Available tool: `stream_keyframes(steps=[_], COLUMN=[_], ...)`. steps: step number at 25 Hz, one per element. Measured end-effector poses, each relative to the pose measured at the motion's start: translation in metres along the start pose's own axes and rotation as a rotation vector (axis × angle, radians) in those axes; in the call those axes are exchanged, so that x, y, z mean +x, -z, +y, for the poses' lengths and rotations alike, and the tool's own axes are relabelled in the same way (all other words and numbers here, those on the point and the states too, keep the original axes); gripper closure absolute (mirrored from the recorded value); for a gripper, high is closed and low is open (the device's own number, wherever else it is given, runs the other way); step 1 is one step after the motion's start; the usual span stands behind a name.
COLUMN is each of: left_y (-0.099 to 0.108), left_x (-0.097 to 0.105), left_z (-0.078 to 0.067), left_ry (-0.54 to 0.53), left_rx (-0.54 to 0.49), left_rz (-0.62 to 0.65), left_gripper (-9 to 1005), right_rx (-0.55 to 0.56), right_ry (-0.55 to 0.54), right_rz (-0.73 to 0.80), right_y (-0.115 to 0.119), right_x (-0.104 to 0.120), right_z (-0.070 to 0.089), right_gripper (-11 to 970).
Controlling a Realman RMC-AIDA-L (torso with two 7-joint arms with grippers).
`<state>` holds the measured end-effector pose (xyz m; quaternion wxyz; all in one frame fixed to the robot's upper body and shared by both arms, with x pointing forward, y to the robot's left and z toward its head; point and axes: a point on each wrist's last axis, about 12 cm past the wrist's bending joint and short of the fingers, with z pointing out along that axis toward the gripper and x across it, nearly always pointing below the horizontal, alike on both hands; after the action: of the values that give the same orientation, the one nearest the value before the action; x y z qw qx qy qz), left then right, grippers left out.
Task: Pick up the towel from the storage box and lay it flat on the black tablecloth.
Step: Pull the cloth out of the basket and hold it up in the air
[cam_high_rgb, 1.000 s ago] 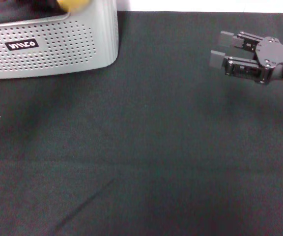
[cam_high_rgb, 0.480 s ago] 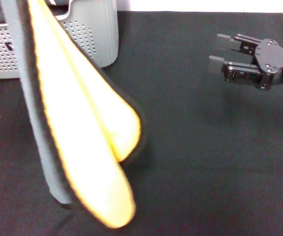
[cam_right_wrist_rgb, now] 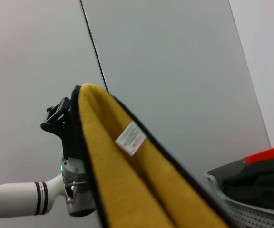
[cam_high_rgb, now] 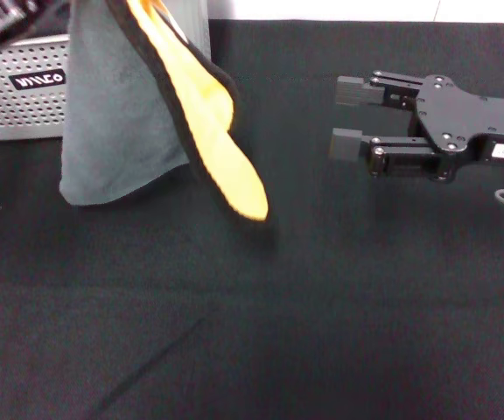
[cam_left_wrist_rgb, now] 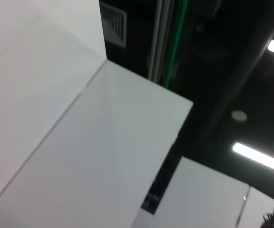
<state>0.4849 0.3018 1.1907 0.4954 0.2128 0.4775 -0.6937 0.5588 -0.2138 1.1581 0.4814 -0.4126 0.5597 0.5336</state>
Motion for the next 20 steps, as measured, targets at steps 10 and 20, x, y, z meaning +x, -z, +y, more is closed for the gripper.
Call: stream_keyframes(steps=[10, 20], left_y=[-0.005, -0.011], left_x=[0.000, -0.003], left_z=[0.004, 0.001], left_ry=[0.001, -0.015], left_rx=[0.010, 0.076], left_rz=[0.059, 0.063], left_gripper=[950, 950], right_rx=[0.015, -0.058], right_ry=[0.015, 0.001], right_rz=[0.009, 0.063], right_y=[-0.001, -0.022], right_x=[0.001, 0.009], right_z=[-0.002, 0.003], right_gripper=[165, 166])
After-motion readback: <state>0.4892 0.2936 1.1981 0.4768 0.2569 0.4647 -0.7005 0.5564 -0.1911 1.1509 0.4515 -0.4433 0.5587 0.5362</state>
